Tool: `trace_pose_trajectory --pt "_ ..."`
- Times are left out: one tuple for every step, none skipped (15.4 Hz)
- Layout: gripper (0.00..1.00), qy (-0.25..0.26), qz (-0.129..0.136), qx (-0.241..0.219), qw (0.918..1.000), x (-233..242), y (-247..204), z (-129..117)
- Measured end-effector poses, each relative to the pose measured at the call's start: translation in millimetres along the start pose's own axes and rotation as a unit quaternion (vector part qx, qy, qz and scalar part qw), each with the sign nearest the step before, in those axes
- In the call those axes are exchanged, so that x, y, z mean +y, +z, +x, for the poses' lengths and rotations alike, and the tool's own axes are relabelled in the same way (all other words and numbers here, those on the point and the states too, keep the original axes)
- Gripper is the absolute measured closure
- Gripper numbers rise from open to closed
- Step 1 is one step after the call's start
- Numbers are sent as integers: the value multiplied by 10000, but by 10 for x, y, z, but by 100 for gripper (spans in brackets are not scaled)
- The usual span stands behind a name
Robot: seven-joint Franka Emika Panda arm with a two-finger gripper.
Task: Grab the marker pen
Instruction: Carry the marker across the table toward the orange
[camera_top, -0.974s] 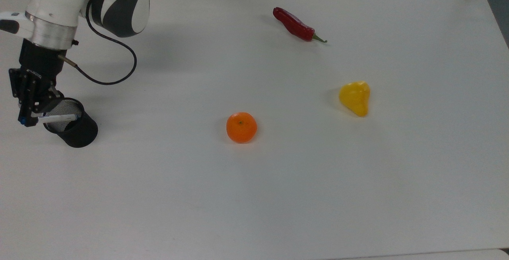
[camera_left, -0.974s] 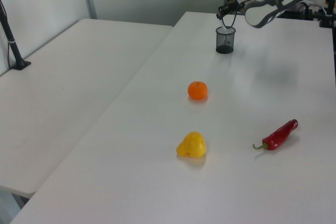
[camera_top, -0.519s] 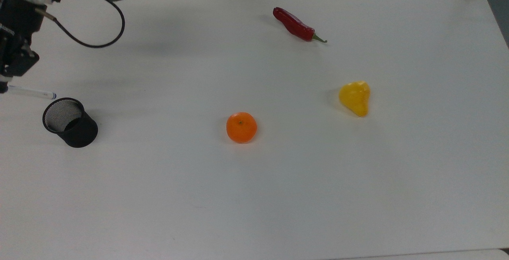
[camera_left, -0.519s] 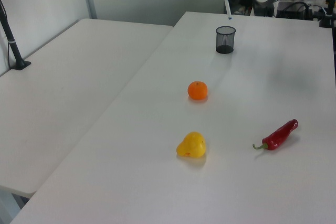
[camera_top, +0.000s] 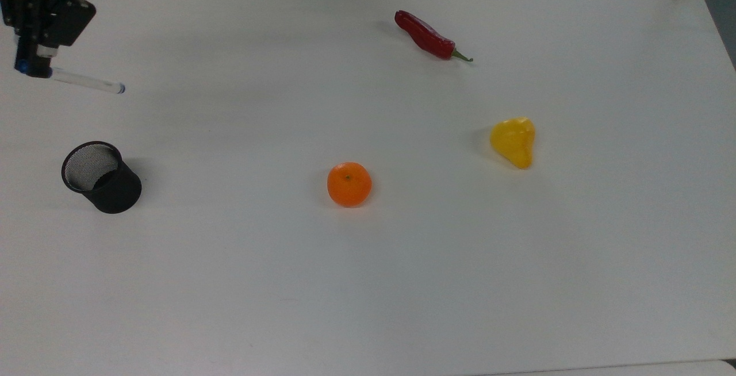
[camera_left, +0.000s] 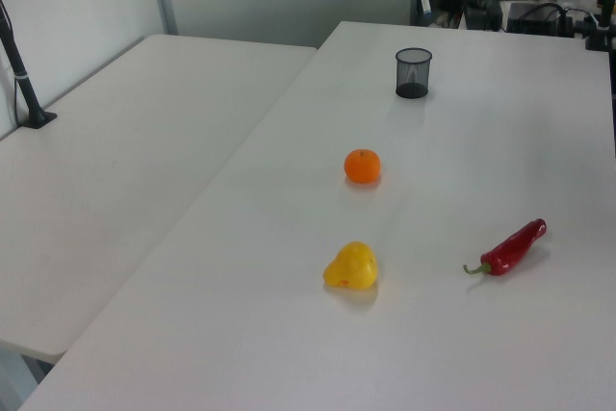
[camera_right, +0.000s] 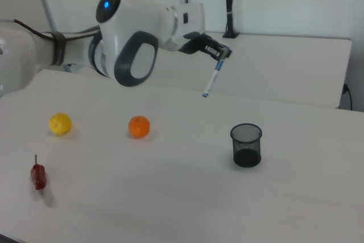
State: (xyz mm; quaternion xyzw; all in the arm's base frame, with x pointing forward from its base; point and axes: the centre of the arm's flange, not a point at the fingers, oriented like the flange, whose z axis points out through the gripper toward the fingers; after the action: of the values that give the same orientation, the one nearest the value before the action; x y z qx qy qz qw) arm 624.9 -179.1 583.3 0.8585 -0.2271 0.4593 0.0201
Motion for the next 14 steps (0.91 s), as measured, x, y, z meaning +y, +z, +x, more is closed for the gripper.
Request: trace_pose_trajectory --pt "82 -35 41 -227 9997 -112 -74 -13" --pt "82 -83 75 -490 9987 -230 -157 -37" --pt "82 -144 95 -812 9966 -351 -252 -75" --pt "82 -215 106 -1152 9931 -467 -352 -126" --pt "82 -299 124 -1461 9887 -587 -461 -181" --pt "82 -404 154 -1746 9837 -716 -573 -244" --pt "82 -527 180 -2027 9777 -845 -669 -326" --pt "82 -671 200 -2286 9710 -961 -737 -419" --pt "82 -863 219 -2559 9626 -1079 -784 -534" --pt "82 -1086 242 -2823 9528 -1190 -806 -660" --pt "82 -1320 275 -3081 9417 -1296 -813 -800" --pt "82 -1536 326 -3310 9305 -1399 -813 -944" --pt "82 -1700 399 -3501 9203 -1494 -807 -1080" --pt "82 -1827 471 -3676 9107 -1575 -790 -1214"
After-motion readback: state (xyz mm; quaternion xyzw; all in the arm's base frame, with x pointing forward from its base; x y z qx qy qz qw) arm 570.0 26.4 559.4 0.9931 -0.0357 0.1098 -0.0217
